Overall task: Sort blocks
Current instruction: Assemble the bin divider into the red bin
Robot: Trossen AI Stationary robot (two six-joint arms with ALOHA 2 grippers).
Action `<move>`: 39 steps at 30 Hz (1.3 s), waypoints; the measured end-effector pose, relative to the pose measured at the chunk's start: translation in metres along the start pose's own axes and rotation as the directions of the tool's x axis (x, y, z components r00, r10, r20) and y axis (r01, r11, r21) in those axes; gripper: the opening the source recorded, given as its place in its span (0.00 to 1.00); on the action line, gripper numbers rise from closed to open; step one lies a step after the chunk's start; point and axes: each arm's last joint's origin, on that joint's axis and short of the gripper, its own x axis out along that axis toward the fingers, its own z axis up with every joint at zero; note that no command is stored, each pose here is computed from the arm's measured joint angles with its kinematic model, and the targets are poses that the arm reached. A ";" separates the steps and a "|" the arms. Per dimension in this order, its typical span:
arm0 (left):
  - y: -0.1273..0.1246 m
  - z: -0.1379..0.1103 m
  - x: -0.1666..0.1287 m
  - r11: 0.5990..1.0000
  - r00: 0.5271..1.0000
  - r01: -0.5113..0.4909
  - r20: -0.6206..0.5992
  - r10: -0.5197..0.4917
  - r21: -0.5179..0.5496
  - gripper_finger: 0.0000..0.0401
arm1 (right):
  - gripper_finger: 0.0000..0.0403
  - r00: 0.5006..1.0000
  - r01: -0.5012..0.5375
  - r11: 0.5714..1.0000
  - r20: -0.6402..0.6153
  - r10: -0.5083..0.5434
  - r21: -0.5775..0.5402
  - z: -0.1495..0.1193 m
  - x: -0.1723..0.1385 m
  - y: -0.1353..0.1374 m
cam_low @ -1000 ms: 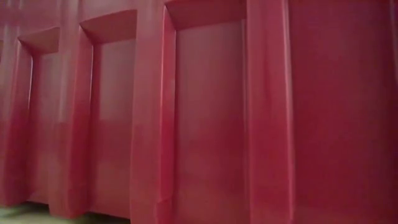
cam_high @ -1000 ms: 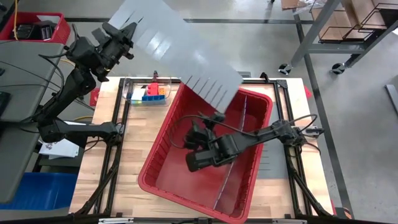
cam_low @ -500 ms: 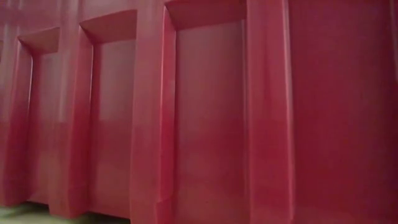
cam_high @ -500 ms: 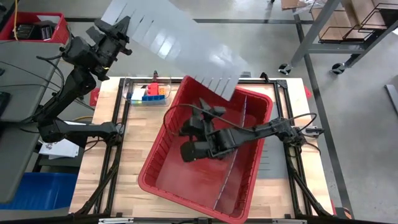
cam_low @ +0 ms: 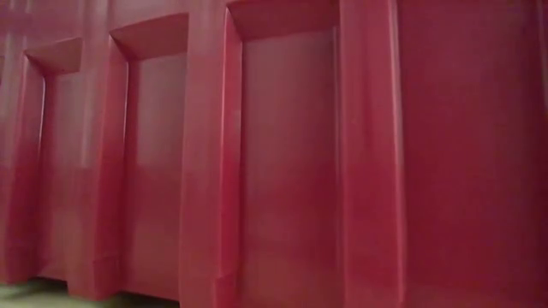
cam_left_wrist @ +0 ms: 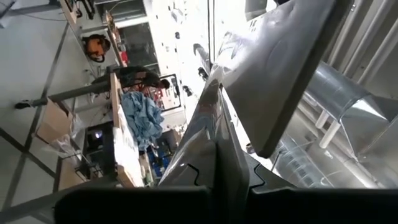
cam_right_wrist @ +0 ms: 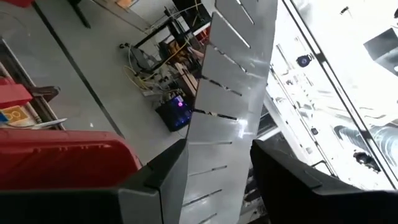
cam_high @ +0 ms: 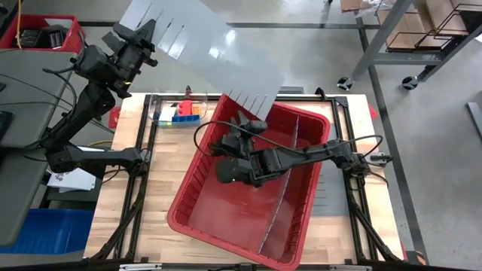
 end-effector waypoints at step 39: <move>-0.008 0.002 -0.006 0.993 0.990 0.079 -0.105 -0.089 -0.091 0.00 | 0.23 0.990 0.059 0.981 -0.119 -0.082 -0.186 -0.004 0.066 -0.010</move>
